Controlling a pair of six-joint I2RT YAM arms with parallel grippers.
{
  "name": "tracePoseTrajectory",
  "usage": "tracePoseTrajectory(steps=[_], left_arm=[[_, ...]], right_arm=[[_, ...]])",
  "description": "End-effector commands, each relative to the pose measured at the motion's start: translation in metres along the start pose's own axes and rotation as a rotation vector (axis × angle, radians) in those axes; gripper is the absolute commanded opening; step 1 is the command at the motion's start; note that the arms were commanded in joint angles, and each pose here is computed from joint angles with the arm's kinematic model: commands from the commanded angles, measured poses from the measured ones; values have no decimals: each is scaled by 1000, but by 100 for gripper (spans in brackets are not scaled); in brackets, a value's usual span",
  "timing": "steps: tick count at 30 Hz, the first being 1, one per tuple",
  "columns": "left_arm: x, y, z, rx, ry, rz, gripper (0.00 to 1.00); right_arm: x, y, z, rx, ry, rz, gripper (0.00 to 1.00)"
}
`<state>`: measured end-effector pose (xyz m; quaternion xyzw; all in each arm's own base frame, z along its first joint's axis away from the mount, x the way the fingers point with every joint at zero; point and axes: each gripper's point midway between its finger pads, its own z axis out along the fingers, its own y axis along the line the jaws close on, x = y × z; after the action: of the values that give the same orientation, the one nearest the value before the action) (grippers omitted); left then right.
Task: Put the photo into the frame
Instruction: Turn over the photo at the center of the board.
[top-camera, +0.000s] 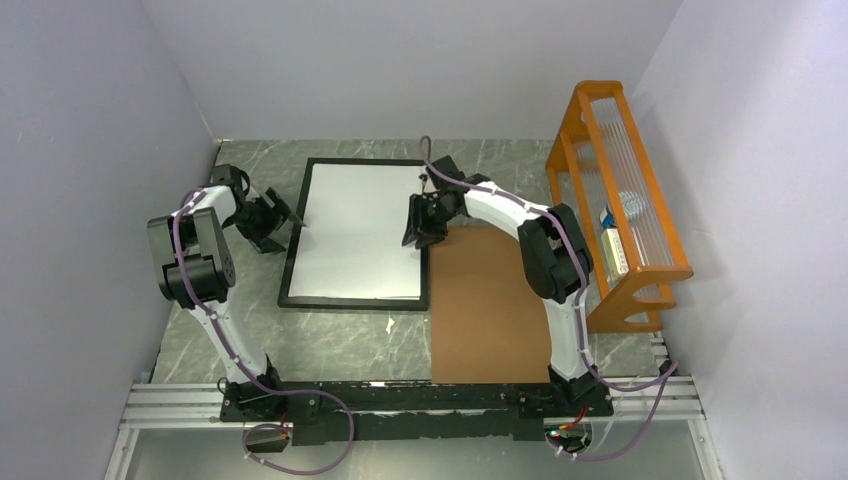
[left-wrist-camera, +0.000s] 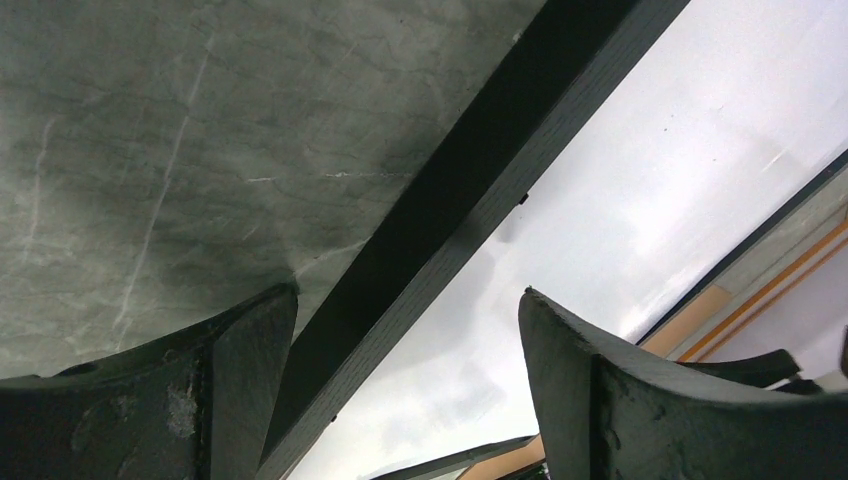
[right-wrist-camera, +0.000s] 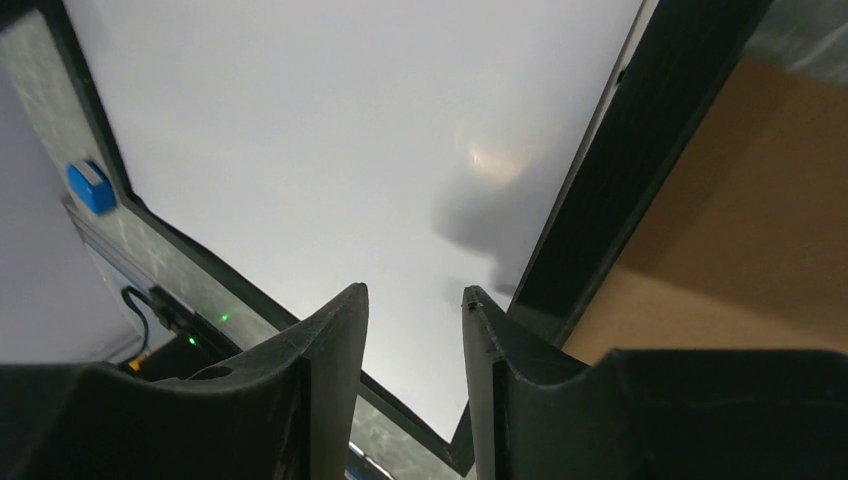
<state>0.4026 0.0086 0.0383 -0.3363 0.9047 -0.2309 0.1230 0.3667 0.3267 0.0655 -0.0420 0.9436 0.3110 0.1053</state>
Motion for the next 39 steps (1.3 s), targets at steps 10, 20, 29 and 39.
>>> tracePoseTrajectory(steps=[10, 20, 29, 39], left_arm=[[-1, -11, -1, 26, 6, 37, 87], [0, -12, -1, 30, 9, 39, 87], [0, -12, -3, 28, 9, 42, 87], [-6, -20, -17, 35, -26, 76, 87]], right_arm=[[45, 9, 6, -6, 136, -130, 46], [58, 16, 12, -41, 200, -183, 47], [56, 24, 15, -54, 195, -223, 48], [-47, 31, -82, -19, -354, -55, 50]])
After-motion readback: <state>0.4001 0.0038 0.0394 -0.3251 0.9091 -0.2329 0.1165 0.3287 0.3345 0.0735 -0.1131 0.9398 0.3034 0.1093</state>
